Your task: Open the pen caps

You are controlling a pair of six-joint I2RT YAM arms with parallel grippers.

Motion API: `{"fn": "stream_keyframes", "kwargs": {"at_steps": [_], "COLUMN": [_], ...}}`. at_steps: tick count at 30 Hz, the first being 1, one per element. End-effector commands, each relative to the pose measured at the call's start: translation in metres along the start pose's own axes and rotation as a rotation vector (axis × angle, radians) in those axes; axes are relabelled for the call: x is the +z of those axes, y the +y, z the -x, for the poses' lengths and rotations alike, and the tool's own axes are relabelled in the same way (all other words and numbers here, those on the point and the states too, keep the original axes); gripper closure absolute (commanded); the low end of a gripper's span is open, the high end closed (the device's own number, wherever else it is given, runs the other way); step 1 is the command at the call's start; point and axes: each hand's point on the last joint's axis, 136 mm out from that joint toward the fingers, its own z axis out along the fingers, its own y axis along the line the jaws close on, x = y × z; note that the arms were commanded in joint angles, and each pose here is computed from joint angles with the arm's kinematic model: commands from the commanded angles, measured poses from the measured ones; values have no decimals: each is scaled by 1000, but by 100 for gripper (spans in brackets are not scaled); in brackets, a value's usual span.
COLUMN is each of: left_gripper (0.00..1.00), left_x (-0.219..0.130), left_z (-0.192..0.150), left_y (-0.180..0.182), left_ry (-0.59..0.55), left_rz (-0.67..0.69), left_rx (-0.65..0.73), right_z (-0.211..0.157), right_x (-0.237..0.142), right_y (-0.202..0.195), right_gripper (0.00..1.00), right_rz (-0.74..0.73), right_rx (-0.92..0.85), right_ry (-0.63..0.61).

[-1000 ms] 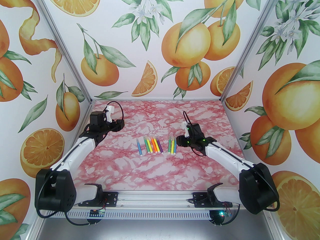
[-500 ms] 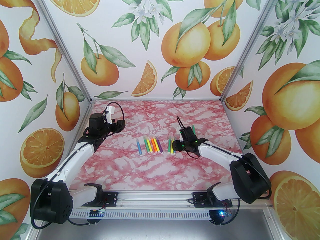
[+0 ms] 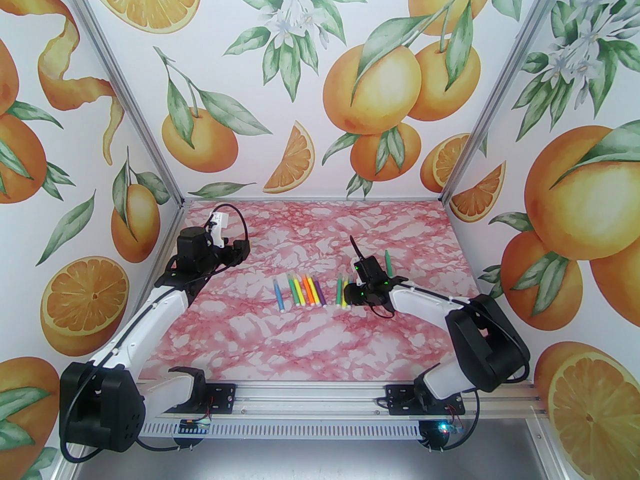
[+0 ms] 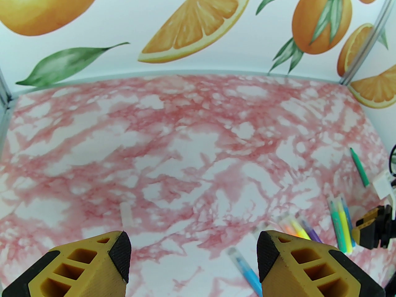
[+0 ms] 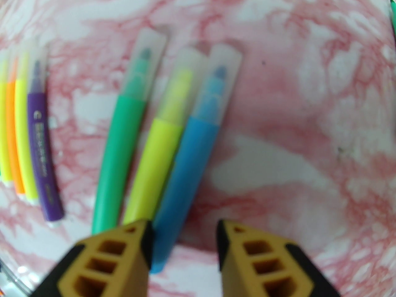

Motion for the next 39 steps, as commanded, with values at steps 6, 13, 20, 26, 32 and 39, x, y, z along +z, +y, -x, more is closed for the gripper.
{"fn": "stream_keyframes", "kwargs": {"at_steps": [6, 13, 20, 26, 32, 39], "left_gripper": [29, 29, 29, 29, 28, 28], "left_x": [-6, -10, -14, -13, -9, -5], "left_z": [8, 10, 11, 10, 8, 11], "left_y": [-2, -2, 3, 2, -12, -33], "left_ry": [-33, -39, -36, -36, -22, -20], "left_rz": [4, 12, 45, 42, -49, -165], "left_rx": [23, 23, 17, 14, 22, -6], "right_z": [1, 0, 0, 1, 4, 22], "right_x": [8, 8, 13, 17, 15, 2], "right_y": [-11, -23, -27, -27, -24, -13], "right_gripper": [62, 66, 68, 71, 81, 87], "right_rz": [-97, -187, -268, -294, -280, -229], "right_rx": [-2, -13, -34, -42, -25, -30], "right_ry": [22, 44, 91, 111, 98, 17]}}
